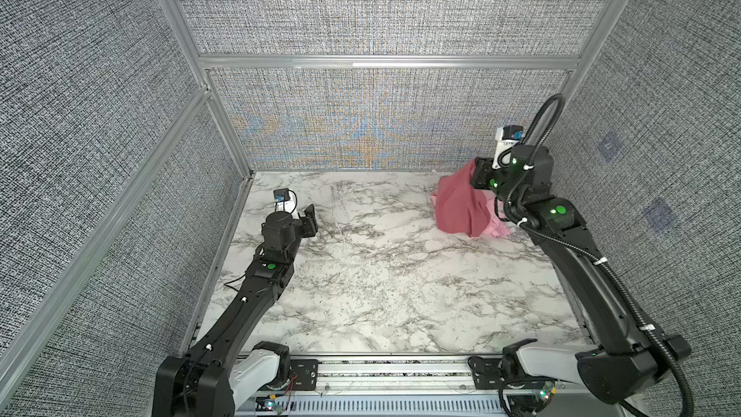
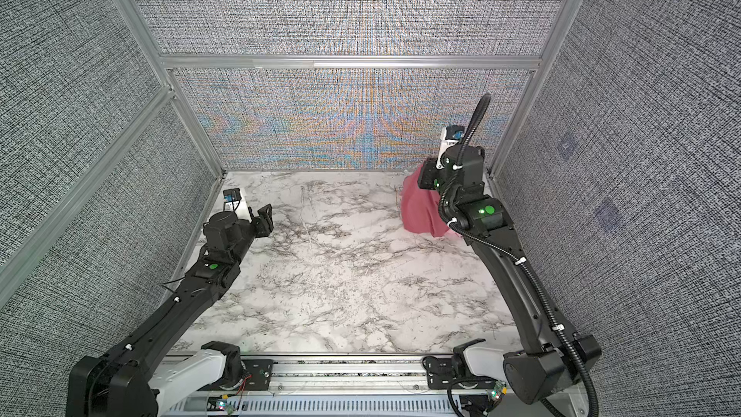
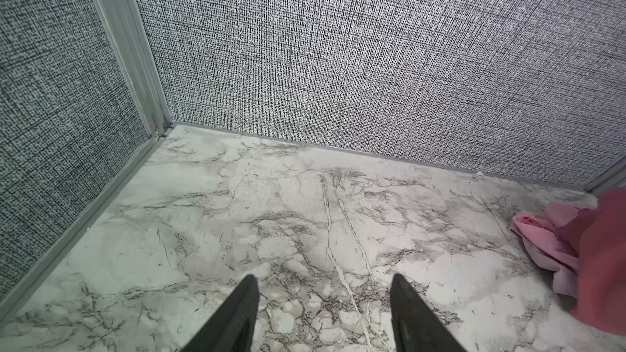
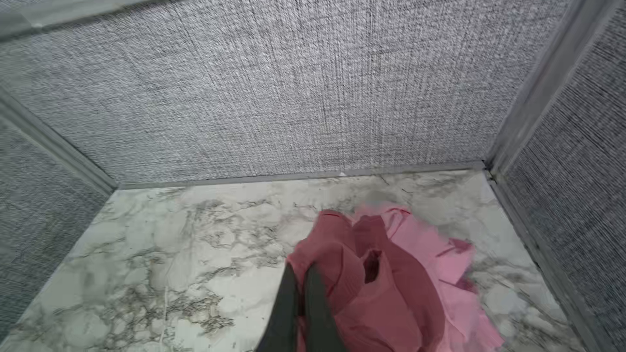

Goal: Pick out a specific cloth from the pile
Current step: 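Grasp the rose-red cloth with the right gripper and lift it out of the pile, then carry the rose-red cloth toward the left gripper and lower it onto the table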

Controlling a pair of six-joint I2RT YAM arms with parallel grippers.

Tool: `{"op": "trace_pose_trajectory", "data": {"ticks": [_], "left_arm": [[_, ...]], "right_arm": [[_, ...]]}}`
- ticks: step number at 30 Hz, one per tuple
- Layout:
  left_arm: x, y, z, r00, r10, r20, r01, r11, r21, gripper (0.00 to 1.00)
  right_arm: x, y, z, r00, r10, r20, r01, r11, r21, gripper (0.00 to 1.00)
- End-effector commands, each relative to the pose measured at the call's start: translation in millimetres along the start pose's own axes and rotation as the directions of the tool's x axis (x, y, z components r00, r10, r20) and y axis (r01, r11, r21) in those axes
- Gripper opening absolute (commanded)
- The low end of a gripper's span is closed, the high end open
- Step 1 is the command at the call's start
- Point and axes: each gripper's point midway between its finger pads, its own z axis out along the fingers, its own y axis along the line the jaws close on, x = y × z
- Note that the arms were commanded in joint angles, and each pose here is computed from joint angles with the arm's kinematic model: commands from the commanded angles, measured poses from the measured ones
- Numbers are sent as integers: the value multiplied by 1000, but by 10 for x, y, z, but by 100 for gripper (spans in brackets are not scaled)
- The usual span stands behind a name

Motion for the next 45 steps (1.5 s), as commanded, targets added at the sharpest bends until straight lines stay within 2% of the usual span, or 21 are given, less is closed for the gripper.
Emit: {"op": "trace_pose_trajectory", "data": {"ticks": [1,5,10,15,19,30,36,42,45], "left_arm": [[-73,0,-42,1000,3,13,-3,1000,-2,64],[-163,4,-118,1000,-3,26,3,1000,-9,64],[-366,17,-249,999,-12,51,14,1000,-28,64],[-605,60,-392,997,-15,71,20,997,-71,64],[-800,113,-529,997,-4,72,13,993,-120,64],[-1130,209,-869,996,11,87,7,981,-195,64],[-1224,290,-996,994,26,109,1,971,-241,64],[-1228,312,-1065,993,28,114,2,969,-248,65],[-1228,325,-1111,993,28,110,0,968,-252,65]], "right_arm": [[-206,258,-107,999,16,28,-12,991,-131,0],[-455,558,-276,998,37,53,-22,962,-272,0],[-756,984,-509,996,29,83,9,904,-428,0],[-1056,1416,-749,992,47,115,30,805,-592,0],[-1124,1754,-810,994,36,107,49,717,-695,0],[-917,2484,-502,999,-3,37,32,560,-828,0],[-724,2856,-341,1000,-20,-4,7,496,-868,0],[-362,3163,-70,997,-55,-62,-28,475,-879,0],[-80,3340,124,992,-83,-90,-38,487,-873,0]]}}
